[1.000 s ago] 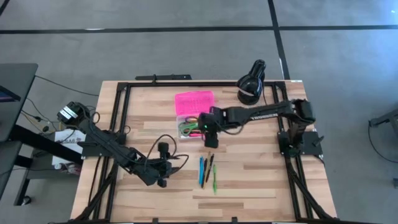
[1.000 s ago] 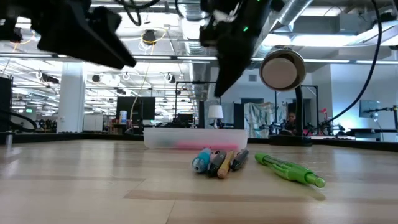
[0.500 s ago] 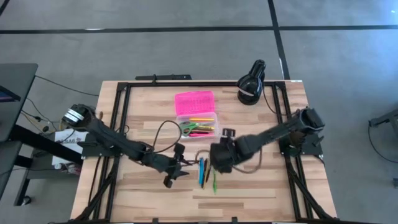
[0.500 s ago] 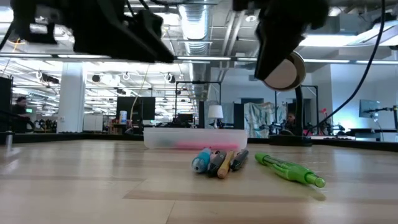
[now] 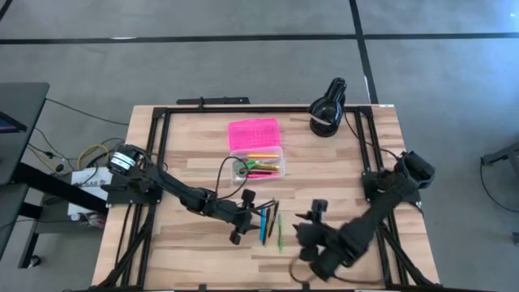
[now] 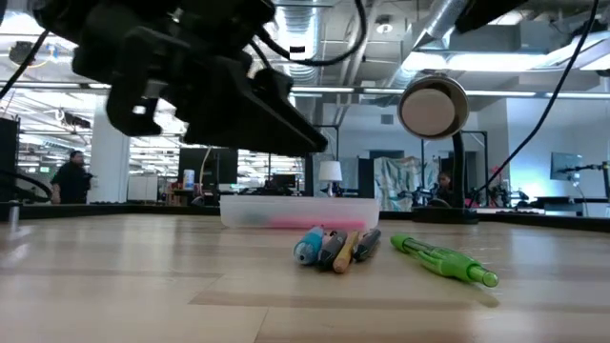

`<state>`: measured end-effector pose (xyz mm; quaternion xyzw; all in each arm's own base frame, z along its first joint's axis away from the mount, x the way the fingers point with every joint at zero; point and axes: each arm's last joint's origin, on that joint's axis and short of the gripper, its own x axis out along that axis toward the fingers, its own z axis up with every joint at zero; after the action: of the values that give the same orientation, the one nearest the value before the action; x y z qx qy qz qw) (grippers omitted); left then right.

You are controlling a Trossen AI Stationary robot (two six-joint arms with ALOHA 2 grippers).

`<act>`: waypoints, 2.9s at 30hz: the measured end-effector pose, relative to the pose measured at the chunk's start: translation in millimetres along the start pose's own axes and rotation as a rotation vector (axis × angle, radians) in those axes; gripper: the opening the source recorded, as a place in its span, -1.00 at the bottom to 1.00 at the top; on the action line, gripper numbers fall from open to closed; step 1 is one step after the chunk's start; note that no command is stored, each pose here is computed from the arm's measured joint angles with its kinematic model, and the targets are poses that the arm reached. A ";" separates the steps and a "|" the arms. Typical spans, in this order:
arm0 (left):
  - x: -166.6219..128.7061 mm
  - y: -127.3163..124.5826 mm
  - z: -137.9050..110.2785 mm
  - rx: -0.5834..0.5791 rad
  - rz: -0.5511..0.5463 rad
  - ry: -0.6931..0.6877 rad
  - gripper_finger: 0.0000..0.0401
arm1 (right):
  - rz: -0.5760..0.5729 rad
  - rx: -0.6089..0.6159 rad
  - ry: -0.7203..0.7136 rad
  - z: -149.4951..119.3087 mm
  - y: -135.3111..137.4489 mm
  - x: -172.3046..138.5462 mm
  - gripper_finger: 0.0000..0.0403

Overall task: Pick & place school supplies into a supply box
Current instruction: Put the blue pen into the supply box

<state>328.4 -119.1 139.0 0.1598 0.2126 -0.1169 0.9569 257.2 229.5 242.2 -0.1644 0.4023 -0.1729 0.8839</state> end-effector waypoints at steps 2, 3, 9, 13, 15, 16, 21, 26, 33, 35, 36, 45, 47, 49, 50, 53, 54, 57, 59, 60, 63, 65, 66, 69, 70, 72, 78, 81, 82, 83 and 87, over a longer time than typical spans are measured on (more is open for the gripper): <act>6.4 -0.4 1.6 -0.005 -0.001 0.003 -0.11 | -0.018 0.018 -0.041 -11.0 7.5 -6.6 -0.24; 9.7 -0.7 3.5 -0.008 -0.003 -0.001 -0.11 | -0.025 0.027 -0.056 -17.9 11.1 -9.2 -0.24; 20.5 -1.5 8.4 -0.039 -0.019 0.033 -0.11 | -0.042 0.108 -0.091 -54.5 23.0 -13.6 -0.27; 24.4 -3.2 5.1 -0.072 -0.035 0.071 -0.11 | -0.050 0.147 -0.114 -71.6 26.3 -12.6 -0.30; 24.4 -3.4 4.2 -0.088 -0.037 0.078 -0.11 | -0.052 0.151 -0.123 -77.6 27.6 -11.3 -0.31; 24.3 -3.3 4.6 -0.102 -0.036 0.079 -0.11 | -0.052 0.156 -0.132 -79.8 28.3 -11.2 -0.31; 24.1 -3.8 2.3 -0.132 -0.039 0.103 -0.11 | -0.067 0.156 -0.166 -87.2 29.0 -6.6 -0.32; 23.9 -4.0 1.4 -0.133 -0.040 0.109 -0.11 | -0.069 0.155 -0.160 -88.1 28.6 -5.2 -0.31; 23.9 -3.9 1.5 -0.131 -0.039 0.109 -0.11 | -0.067 0.158 -0.161 -87.9 28.8 -5.2 -0.33; 25.8 -4.5 0.3 -0.129 -0.038 0.102 -0.11 | -0.067 0.158 -0.161 -87.9 28.8 -5.1 -0.33; 27.1 -4.9 -0.7 -0.125 -0.038 0.099 -0.11 | -0.067 0.159 -0.161 -87.8 28.8 -5.1 -0.33; 37.1 -8.4 -13.4 -0.122 -0.031 0.112 -0.11 | -0.063 0.157 -0.159 -88.3 29.2 -5.8 -0.34; 38.1 -9.5 -16.9 -0.127 -0.043 0.127 -0.11 | -0.063 0.156 -0.158 -88.3 29.2 -5.7 -0.34; 38.3 -9.9 -18.1 -0.135 -0.044 0.135 -0.11 | -0.063 0.156 -0.159 -88.3 29.2 -5.7 -0.33; 38.3 -10.0 -18.6 -0.141 -0.045 0.141 -0.11 | -0.063 0.156 -0.158 -88.3 29.2 -5.7 -0.33; 38.0 -10.1 -19.3 -0.146 -0.047 0.153 -0.11 | -0.064 0.157 -0.158 -88.2 29.1 -5.6 -0.34; 37.9 -10.2 -19.6 -0.149 -0.048 0.157 -0.11 | -0.064 0.157 -0.158 -88.2 29.1 -5.6 -0.34; 37.1 -10.8 -21.8 -0.165 -0.063 0.187 -0.11 | -0.062 0.158 -0.155 -88.2 29.2 -5.6 -0.34; 36.6 -10.9 -23.0 -0.178 -0.068 0.206 -0.11 | -0.061 0.159 -0.156 -88.2 29.3 -5.6 -0.34; 36.3 -11.0 -23.5 -0.181 -0.068 0.214 -0.11 | -0.060 0.160 -0.156 -88.1 29.4 -5.6 -0.34; 35.7 -12.0 -24.1 -0.185 -0.072 0.225 -0.11 | -0.060 0.160 -0.155 -88.2 29.4 -5.6 -0.34; 35.4 -12.3 -24.7 -0.186 -0.078 0.234 -0.11 | -0.060 0.160 -0.155 -88.2 29.4 -5.6 -0.34; 34.5 -12.1 -24.4 -0.189 -0.081 0.240 -0.11 | -0.060 0.160 -0.155 -88.2 29.4 -5.6 -0.34; 30.8 -11.6 -23.2 -0.193 -0.090 0.263 -0.11 | -0.060 0.160 -0.155 -88.2 29.4 -5.5 -0.34; 28.7 -11.5 -22.3 -0.192 -0.095 0.274 -0.11 | -0.060 0.159 -0.155 -88.2 29.4 -5.5 -0.33; 23.0 -10.4 -20.0 -0.189 -0.101 0.300 -0.11 | -0.060 0.160 -0.155 -88.2 29.4 -5.5 -0.34; 6.8 -7.6 -12.4 -0.187 -0.115 0.361 -0.11 | -0.060 0.160 -0.154 -88.2 29.4 -5.5 -0.34; 2.3 -6.8 -11.6 -0.187 -0.107 0.389 -0.11 | -0.059 0.160 -0.154 -88.2 29.4 -5.5 -0.33; 1.8 -6.4 -10.8 -0.186 -0.098 0.387 -0.11 | -0.060 0.160 -0.154 -88.1 29.3 -5.5 -0.34; 1.1 -5.9 -10.1 -0.184 -0.090 0.387 -0.11 | -0.060 0.160 -0.154 -88.1 29.4 -5.5 -0.34; -0.8 -4.6 -9.0 -0.181 -0.075 0.392 -0.11 | -0.060 0.160 -0.154 -88.1 29.4 -5.5 -0.34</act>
<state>323.0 -120.0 130.4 0.0850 0.4102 -0.0997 0.9025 191.2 244.5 178.3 -0.1180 0.3129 -0.2176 0.9169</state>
